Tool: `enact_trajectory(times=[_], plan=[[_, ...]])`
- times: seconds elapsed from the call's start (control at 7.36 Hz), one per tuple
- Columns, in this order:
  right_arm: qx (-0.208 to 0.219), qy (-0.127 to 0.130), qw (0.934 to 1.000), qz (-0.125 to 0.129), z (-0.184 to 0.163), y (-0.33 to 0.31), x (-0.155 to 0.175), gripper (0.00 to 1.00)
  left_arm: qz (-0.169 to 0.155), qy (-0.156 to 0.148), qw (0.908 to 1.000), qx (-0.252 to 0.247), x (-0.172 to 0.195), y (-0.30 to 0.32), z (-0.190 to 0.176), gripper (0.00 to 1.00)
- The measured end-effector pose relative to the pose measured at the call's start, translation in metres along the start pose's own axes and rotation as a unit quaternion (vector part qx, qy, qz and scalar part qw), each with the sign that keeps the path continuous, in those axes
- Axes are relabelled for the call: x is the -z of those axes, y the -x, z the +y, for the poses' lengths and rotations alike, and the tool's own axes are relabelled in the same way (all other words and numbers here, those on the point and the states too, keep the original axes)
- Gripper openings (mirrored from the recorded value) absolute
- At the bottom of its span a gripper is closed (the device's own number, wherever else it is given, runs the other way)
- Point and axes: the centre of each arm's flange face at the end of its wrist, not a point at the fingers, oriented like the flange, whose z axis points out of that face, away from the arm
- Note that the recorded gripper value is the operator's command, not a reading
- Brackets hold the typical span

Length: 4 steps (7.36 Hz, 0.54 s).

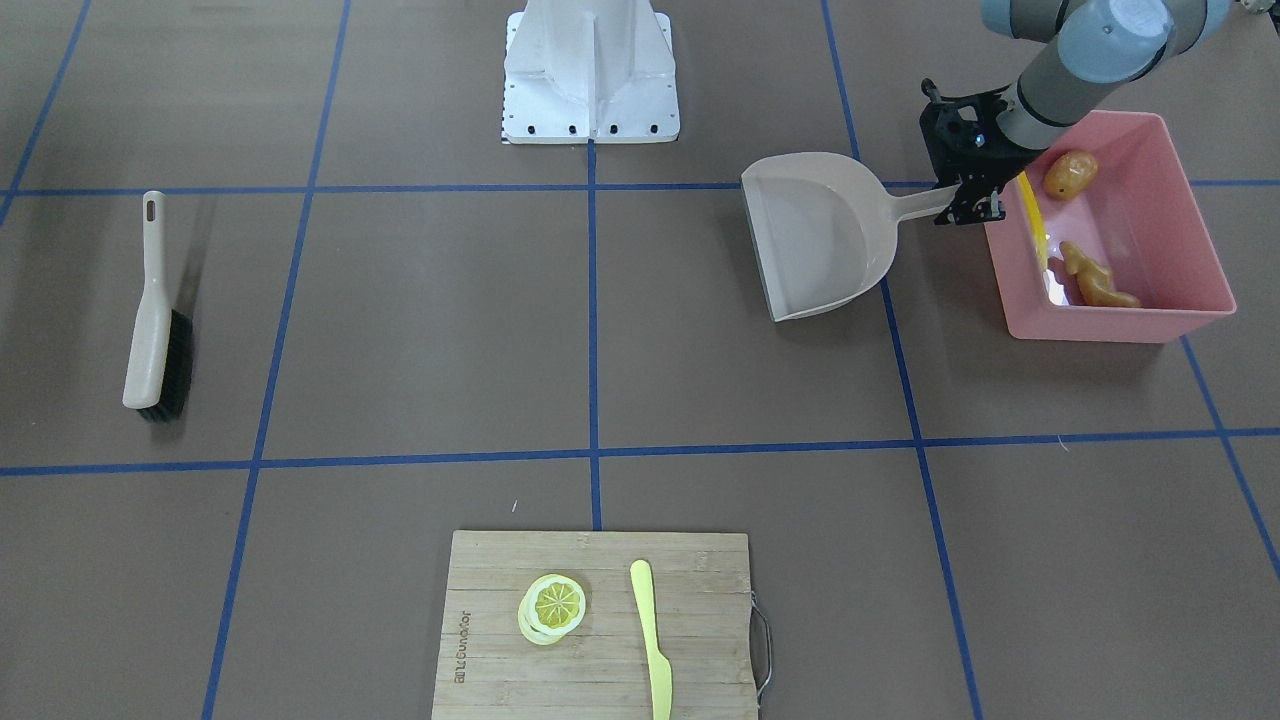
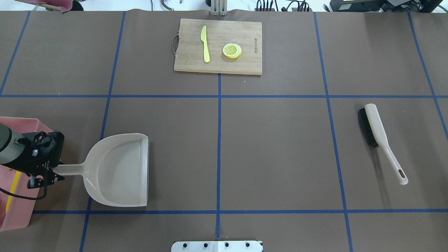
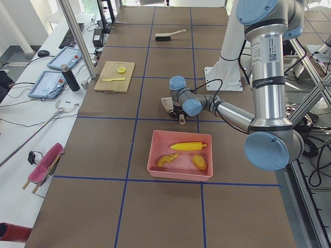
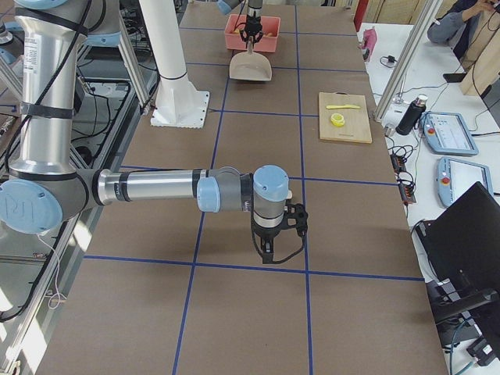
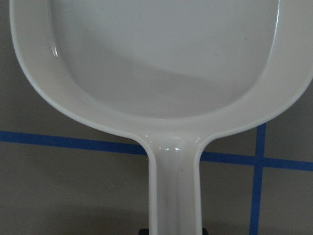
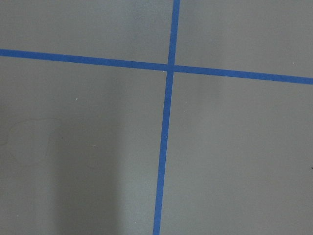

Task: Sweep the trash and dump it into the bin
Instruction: 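Lower the empty dustpan onto the table beside the pink bin with the left gripper, then release the dustpan handle and lift the left gripper away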

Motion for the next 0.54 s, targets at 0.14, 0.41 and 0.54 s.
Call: enact_trajectory(times=[0.14, 0.41, 0.54], plan=[[0.0, 0.0, 1.0, 0.0, 0.0002, -0.0003, -0.0003, 1.0, 0.0, -0.002, 1.0, -0.001, 0.0002, 0.0001, -0.0023, 0.39], [-0.001, 0.0, 1.0, 0.0, 0.0001, -0.0004, -0.0004, 1.0, -0.003, -0.008, 1.0, -0.005, 0.0023, 0.0007, -0.0081, 0.99], [-0.001, 0.0, 1.0, 0.001, 0.0, -0.0004, -0.0004, 1.0, -0.009, -0.01, 0.9999, -0.008, 0.0046, 0.0015, -0.0111, 0.98]])
